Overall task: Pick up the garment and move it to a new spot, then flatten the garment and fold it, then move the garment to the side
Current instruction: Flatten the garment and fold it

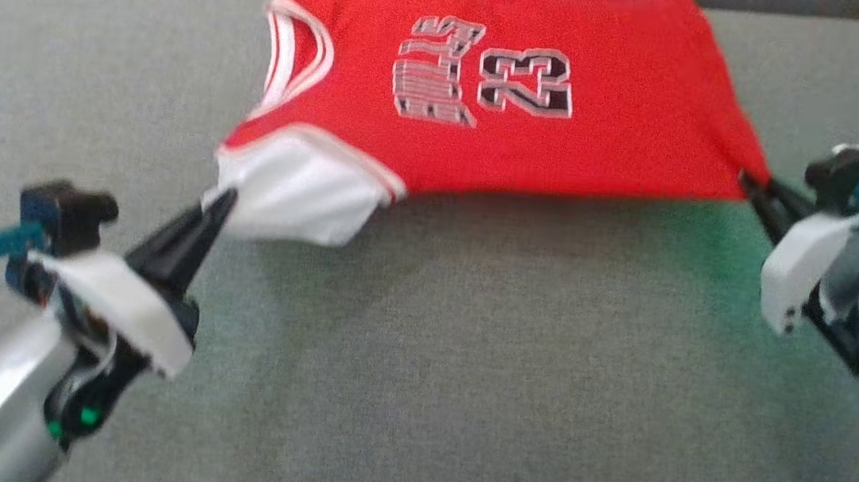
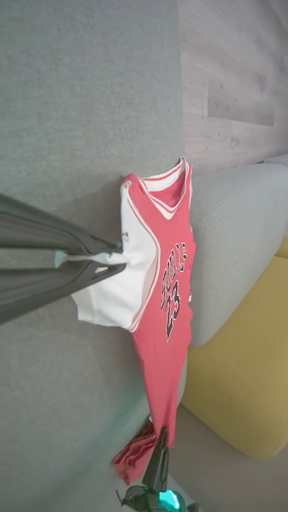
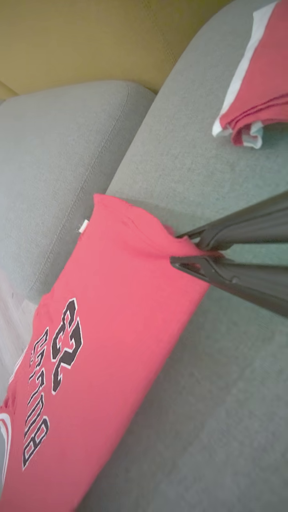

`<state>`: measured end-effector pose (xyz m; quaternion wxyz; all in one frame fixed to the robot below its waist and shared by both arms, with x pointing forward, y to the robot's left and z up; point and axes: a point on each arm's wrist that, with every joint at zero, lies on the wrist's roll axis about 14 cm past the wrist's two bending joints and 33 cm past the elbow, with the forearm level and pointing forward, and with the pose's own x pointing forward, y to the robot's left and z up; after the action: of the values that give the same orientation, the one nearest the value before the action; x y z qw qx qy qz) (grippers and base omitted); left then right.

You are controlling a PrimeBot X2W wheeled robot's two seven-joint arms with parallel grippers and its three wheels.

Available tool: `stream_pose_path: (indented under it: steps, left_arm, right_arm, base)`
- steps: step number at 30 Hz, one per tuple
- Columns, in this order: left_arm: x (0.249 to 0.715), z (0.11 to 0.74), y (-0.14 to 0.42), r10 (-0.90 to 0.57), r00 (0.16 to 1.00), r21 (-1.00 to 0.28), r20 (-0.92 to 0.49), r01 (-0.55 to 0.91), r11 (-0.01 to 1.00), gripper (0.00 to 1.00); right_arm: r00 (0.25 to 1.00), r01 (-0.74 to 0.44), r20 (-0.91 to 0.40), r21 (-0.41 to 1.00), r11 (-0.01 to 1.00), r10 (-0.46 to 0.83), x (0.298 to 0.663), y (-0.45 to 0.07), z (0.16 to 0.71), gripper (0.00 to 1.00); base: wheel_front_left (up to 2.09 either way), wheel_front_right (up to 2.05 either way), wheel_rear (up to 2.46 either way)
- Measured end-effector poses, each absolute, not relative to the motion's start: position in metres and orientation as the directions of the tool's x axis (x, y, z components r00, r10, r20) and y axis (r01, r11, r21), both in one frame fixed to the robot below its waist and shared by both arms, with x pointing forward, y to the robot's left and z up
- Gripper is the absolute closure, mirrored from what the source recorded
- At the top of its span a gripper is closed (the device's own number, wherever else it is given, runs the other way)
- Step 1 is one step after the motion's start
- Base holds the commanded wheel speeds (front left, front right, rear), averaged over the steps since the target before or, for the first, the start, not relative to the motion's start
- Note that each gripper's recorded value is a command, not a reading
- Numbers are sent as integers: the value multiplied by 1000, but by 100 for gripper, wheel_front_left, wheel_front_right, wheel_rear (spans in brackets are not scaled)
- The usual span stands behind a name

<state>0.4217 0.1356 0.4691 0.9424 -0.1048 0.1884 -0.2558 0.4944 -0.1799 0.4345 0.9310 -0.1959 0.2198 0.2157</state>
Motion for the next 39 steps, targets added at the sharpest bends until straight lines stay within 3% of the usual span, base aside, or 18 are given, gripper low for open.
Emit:
stream_pose_path:
  steps: [13,21,29,39]
  left_arm:
    - [335,477,124,-597,716,-396,-363,461,794,100]
    - [313,478,119,-618,682,-442,-390,450,776,100]
    - [323,466,121,-605,669,-465,-432,409,785,100]
    - [377,451,127,-573,642,-462,-509,358,812,100]
  right_arm:
    - [766,-506,-544,-182,843,343,429,-191,440,100]
    - [694,-503,-628,-71,862,353,396,-195,424,100]
    - [692,-495,-624,-45,868,363,407,-195,423,100]
    - [692,-480,-627,-29,877,358,443,-184,416,100]
  base:
    - [0,0,0]
    - [0,0,0]
    - [0,0,0]
    - [0,0,0]
